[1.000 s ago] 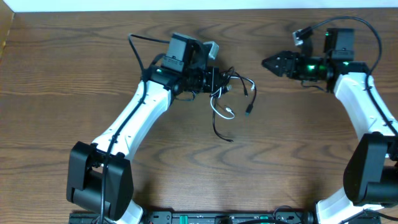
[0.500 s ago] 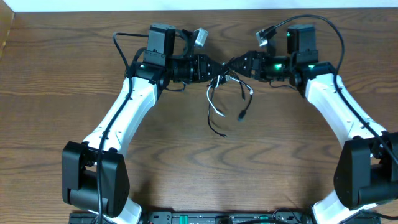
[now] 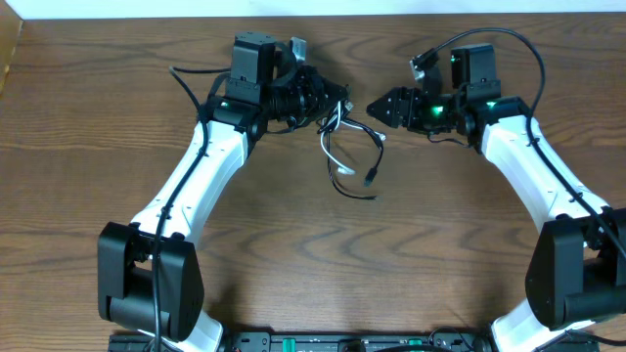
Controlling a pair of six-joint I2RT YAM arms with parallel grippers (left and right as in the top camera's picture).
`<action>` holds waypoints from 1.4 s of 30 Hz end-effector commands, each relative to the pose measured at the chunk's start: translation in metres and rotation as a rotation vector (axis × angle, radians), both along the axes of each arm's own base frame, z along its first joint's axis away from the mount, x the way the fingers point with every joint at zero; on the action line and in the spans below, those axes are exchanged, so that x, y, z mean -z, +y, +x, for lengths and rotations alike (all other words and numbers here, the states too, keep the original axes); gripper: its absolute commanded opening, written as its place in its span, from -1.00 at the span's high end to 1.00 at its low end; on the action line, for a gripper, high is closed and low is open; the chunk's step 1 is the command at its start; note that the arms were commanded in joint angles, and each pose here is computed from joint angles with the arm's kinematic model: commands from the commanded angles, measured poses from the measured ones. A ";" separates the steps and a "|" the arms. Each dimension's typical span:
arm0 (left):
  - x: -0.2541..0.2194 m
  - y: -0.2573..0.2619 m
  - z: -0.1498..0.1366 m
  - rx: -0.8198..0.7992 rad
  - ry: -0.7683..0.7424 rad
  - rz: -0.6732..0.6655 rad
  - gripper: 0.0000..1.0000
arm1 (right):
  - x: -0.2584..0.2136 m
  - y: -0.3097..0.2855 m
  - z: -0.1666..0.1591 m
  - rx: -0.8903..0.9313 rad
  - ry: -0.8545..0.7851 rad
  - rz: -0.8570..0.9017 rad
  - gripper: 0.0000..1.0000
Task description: Untangle cables
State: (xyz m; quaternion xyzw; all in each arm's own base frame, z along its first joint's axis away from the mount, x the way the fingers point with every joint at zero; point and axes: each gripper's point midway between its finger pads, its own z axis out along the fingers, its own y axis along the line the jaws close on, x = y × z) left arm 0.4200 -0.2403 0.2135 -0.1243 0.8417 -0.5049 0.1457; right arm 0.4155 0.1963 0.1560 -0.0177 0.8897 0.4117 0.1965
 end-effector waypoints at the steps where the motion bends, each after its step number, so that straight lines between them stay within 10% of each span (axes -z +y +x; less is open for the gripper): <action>1: -0.005 0.008 0.013 -0.105 0.045 -0.009 0.85 | -0.015 0.009 0.000 -0.023 -0.050 0.011 -0.42; 42: -0.006 -0.005 0.005 -0.069 0.047 -0.013 0.85 | -0.029 0.028 0.025 0.081 -0.156 -0.012 -0.33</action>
